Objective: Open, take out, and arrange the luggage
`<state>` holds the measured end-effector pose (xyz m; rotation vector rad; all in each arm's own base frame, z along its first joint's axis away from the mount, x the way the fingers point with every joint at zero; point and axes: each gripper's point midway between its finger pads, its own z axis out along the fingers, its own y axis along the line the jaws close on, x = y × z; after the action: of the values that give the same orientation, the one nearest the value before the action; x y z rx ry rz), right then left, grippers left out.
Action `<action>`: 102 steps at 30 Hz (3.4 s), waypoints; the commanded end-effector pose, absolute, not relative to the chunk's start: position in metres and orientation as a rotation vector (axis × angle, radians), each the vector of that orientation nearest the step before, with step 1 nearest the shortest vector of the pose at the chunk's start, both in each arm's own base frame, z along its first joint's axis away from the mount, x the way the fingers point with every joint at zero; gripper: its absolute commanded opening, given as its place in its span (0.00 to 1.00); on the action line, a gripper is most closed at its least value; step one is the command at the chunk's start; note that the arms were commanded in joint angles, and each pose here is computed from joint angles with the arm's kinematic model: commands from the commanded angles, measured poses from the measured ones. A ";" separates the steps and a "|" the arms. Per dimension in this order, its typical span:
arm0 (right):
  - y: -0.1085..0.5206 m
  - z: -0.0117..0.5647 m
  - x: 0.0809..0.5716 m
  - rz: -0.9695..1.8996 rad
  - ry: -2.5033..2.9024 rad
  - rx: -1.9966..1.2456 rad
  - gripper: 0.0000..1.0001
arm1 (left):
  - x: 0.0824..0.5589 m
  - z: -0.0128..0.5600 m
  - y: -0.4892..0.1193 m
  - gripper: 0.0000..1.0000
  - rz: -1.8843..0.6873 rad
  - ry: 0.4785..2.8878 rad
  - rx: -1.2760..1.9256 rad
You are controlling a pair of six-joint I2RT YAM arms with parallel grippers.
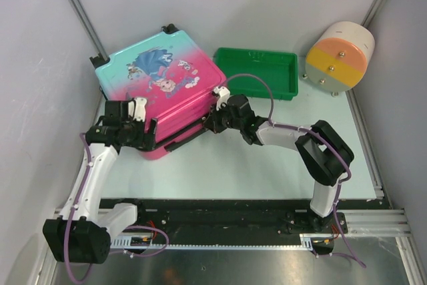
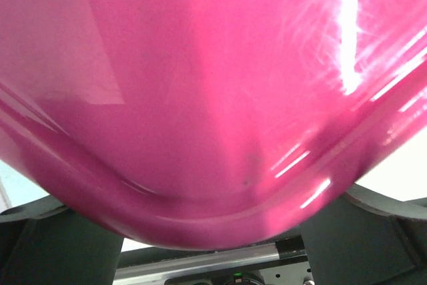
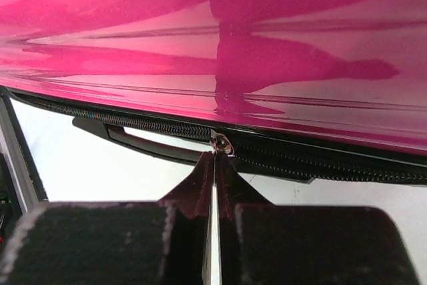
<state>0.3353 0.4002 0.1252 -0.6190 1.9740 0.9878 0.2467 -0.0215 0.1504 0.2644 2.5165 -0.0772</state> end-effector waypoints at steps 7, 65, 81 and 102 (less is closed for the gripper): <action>0.455 0.193 0.263 1.330 1.878 -0.736 0.00 | 0.243 0.200 -0.123 0.95 -0.597 2.070 0.625; 0.543 0.207 0.146 1.289 1.809 -0.442 0.00 | 0.262 0.234 -0.085 0.85 -0.650 2.074 0.246; 0.576 0.236 0.123 1.396 1.693 -0.542 0.31 | 0.259 0.235 -0.082 0.84 -0.715 2.043 0.168; 0.356 0.206 0.278 0.939 1.962 -0.625 0.66 | 0.264 0.282 -0.007 0.93 -0.296 1.991 0.124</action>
<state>0.2664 0.3959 0.2377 -0.5643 1.8708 1.0608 0.2601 -0.0212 0.2670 0.0580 2.0267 -0.4171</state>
